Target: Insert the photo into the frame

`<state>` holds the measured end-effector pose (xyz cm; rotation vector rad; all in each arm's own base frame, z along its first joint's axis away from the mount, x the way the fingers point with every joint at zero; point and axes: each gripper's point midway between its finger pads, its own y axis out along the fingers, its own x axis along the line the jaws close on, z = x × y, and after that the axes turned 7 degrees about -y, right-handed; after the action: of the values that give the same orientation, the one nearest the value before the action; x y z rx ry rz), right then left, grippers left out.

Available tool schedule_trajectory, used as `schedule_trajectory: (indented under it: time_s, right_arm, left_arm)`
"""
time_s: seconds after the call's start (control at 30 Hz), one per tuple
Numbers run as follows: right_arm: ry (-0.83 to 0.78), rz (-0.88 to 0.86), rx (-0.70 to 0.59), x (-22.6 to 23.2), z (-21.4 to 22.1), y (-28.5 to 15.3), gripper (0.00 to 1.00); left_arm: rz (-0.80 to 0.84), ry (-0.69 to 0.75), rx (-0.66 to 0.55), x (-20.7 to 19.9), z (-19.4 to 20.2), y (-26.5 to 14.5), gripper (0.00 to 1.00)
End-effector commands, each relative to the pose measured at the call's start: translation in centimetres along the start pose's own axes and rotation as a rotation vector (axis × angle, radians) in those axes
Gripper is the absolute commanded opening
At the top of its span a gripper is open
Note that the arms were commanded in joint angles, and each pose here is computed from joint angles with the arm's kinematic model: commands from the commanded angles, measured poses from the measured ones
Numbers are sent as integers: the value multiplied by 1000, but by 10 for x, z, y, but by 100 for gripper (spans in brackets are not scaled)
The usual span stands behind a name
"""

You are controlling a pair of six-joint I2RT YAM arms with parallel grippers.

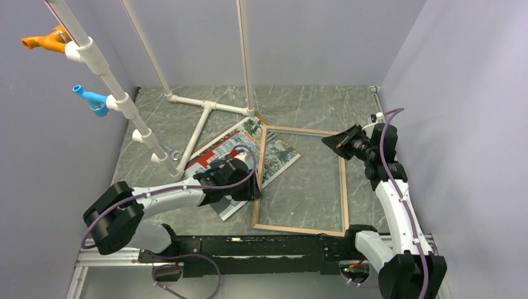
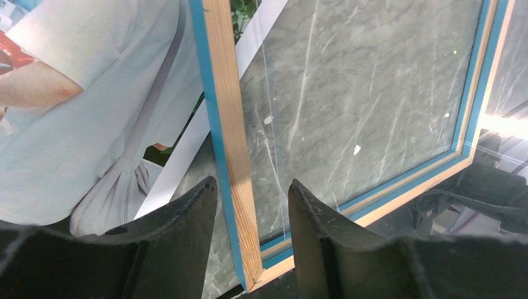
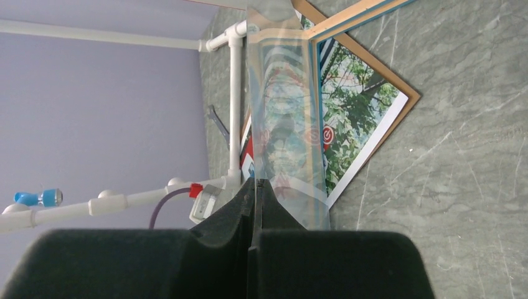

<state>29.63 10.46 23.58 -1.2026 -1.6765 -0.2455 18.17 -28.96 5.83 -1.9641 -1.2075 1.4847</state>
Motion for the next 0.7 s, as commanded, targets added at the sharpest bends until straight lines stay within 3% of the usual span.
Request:
schedule_trajectory:
  time_s: [0.0, 0.1, 0.43, 0.67]
  right_arm:
    - [-16, -46, -41, 16, -9, -7, 0]
    - [-15, -59, -46, 22, -11, -9, 0]
    - [-4, -66, -46, 26, -11, -12, 0]
    - [10, -64, -42, 24, -9, -11, 0]
  left_arm:
    - [4, 20, -71, -4, -14, -8, 47]
    - [-54, 24, -73, 7, -14, -6, 40]
    - [-144, 89, -28, 13, -2, 12, 34]
    - [-199, 116, -13, 15, 1, 16, 17]
